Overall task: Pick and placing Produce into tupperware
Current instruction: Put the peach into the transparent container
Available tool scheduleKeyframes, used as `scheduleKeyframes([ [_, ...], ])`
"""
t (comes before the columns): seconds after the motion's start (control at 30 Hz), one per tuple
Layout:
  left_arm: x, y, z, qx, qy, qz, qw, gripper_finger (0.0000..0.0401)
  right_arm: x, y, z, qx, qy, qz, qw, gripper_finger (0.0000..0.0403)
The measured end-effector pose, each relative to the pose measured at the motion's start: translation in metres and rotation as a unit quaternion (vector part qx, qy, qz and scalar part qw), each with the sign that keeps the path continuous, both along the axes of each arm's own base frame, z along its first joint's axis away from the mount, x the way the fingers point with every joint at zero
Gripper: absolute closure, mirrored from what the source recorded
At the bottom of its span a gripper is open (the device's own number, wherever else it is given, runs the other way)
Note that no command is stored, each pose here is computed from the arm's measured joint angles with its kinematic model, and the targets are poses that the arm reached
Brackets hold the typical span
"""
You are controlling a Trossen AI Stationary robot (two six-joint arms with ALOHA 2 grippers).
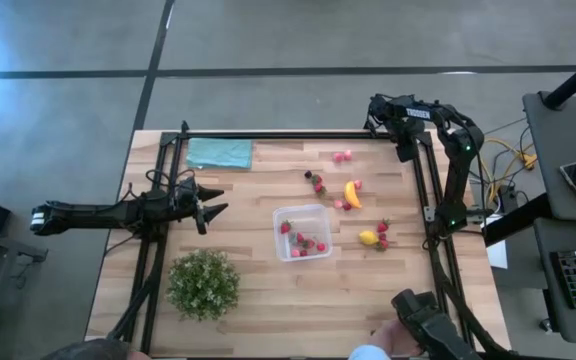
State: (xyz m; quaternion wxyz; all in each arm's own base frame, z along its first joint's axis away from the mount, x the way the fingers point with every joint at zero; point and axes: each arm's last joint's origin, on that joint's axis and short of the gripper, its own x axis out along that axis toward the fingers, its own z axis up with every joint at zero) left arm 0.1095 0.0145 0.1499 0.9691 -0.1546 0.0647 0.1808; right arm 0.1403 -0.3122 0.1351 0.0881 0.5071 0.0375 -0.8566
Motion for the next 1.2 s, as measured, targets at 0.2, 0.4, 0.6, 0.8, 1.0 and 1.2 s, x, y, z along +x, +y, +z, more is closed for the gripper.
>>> scheduleKeyframes([
  [0.2,0.000,0.000,0.000,0.000,0.000,0.000,1.000,0.0168,0.000,0.000,0.000,-0.005,0.000,-0.005,1.000,0.0224],
  [0.4,0.000,0.000,0.000,0.000,0.000,0.000,1.000,0.0168,0.000,0.000,0.000,-0.007,0.002,-0.006,1.000,0.0244],
  [0.6,0.000,0.000,0.000,0.000,0.000,0.000,1.000,0.0168,0.001,0.000,0.000,-0.007,0.003,-0.003,1.000,0.0291],
  [0.8,0.000,0.000,0.000,0.000,0.000,0.000,1.000,0.0168,0.001,0.001,-0.001,-0.006,0.004,0.001,1.000,0.0313],
  [1.0,0.000,0.000,0.000,0.000,0.000,0.000,1.000,0.0168,0.003,0.001,-0.001,0.000,0.003,0.016,1.000,0.0315],
  [1.2,0.000,0.000,0.000,0.000,0.000,0.000,1.000,0.0168,0.014,-0.002,0.000,-0.017,-0.019,0.057,0.998,0.0316],
])
